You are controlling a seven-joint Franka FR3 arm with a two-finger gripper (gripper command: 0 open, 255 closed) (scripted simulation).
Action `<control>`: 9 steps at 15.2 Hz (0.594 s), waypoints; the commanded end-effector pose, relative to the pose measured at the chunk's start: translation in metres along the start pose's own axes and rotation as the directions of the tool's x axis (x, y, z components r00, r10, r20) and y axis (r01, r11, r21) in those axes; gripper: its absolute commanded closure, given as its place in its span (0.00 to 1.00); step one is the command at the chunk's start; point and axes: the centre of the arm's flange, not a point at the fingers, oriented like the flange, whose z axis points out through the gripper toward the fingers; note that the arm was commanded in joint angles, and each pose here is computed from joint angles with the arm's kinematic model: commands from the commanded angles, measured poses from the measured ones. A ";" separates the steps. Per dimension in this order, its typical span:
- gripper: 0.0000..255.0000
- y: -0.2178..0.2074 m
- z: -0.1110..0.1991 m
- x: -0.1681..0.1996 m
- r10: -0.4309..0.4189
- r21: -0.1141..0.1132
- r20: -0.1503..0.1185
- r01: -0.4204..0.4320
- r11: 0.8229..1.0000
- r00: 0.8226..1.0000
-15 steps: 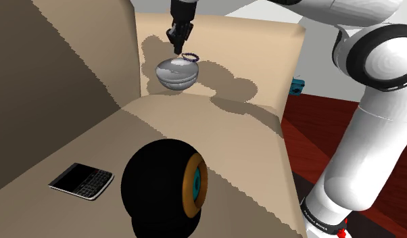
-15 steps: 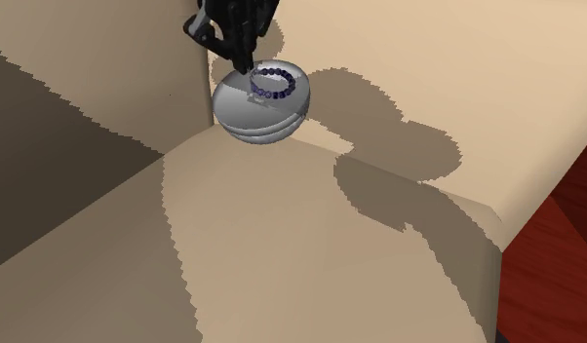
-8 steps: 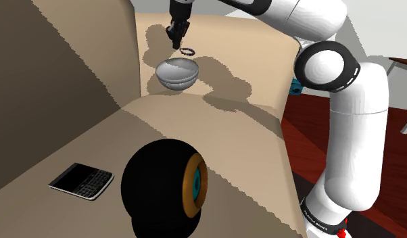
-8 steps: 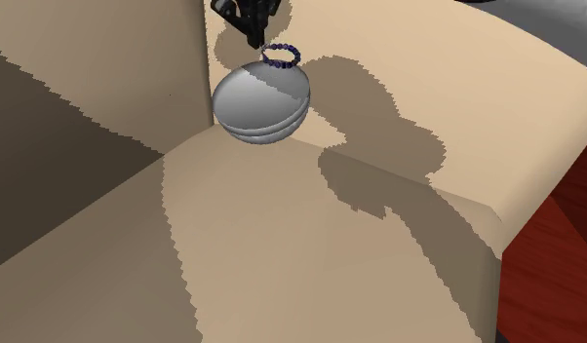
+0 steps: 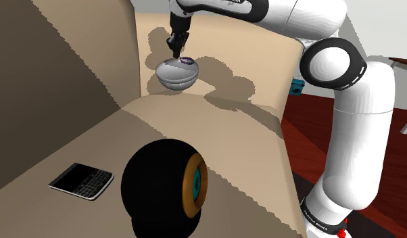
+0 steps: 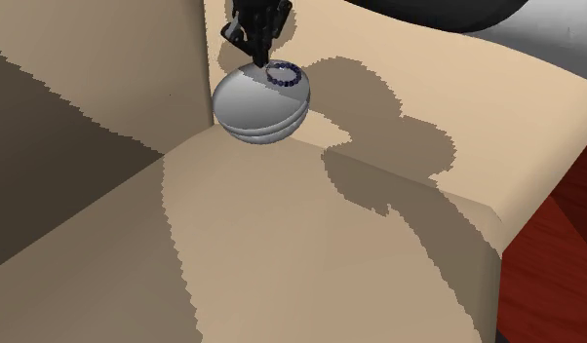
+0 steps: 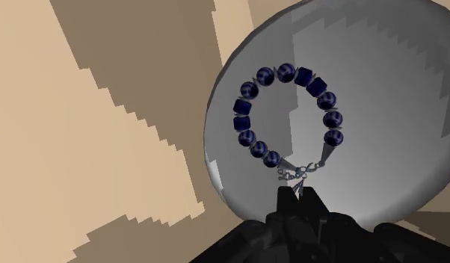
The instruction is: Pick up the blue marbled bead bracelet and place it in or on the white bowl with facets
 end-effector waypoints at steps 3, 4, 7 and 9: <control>1.00 -0.004 0.020 -0.006 0.000 0.000 -0.001 0.000 1.000 1.000; 1.00 -0.005 0.025 -0.008 0.000 0.000 -0.001 0.000 1.000 1.000; 1.00 -0.006 0.031 -0.010 0.000 0.000 -0.001 0.000 1.000 1.000; 1.00 -0.006 0.031 -0.010 0.000 0.000 -0.001 0.000 1.000 1.000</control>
